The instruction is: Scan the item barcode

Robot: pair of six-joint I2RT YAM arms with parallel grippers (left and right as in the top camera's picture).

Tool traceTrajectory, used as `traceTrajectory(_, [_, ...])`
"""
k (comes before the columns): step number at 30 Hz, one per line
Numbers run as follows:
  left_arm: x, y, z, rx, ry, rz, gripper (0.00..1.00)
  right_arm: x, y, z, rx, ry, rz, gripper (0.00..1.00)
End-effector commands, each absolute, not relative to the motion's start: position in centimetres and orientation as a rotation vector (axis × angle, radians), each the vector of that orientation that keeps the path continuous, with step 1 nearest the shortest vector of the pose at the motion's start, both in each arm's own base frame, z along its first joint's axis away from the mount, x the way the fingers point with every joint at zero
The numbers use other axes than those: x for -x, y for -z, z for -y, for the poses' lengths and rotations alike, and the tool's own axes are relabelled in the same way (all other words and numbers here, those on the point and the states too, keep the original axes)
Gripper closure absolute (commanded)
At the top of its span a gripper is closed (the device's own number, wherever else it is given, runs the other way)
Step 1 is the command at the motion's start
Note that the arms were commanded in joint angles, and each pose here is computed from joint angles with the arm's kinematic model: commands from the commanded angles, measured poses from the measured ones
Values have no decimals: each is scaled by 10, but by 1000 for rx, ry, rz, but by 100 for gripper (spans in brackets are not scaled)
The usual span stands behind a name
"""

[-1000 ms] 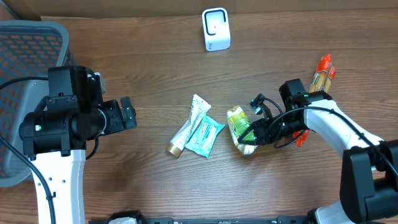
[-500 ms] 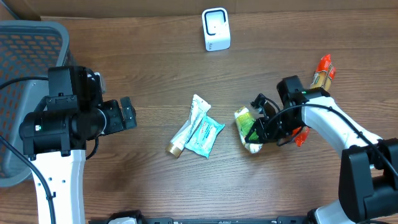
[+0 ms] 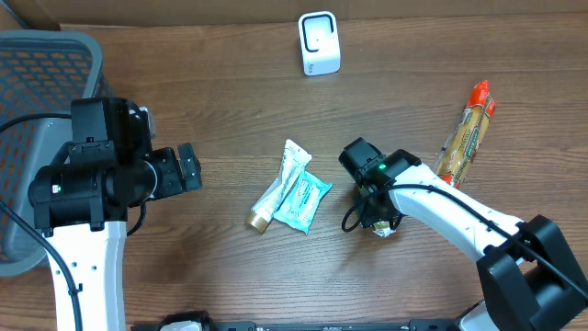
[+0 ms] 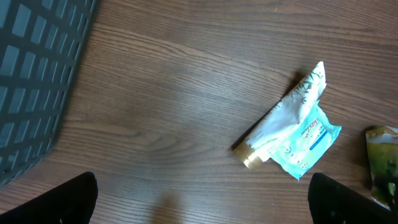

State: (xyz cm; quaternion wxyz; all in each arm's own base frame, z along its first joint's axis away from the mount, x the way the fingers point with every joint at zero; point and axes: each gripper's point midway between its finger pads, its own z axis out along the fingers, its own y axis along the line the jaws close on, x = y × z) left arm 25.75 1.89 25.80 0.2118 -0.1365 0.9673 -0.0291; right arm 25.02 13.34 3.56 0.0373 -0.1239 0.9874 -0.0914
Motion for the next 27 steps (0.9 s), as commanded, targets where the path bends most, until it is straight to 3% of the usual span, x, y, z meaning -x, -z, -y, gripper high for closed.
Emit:
traceTrajectory(1, [-259, -261, -19, 403, 91, -2671, 1, -268, -54, -130, 253, 287, -2960, 25])
traceTrajectory(7, [-259, -261, -19, 403, 91, -2671, 0, -261, -61, -135, 287, 183, -3027, 25])
traceTrajectory(12, [-259, -261, -19, 403, 91, -2671, 1, -269, -94, -147, 313, 93, -2992, 27])
traceTrajectory(19, [-259, -261, -19, 403, 91, -2671, 0, -283, -99, -138, 225, 65, -2970, 55])
traceTrajectory(25, [-259, -261, -19, 403, 91, -2671, 1, -277, -74, -154, 243, -146, -3025, 59])
traceTrajectory(27, [-259, -261, -19, 403, 91, -2671, 0, -270, -67, -156, 247, -184, -3052, 67])
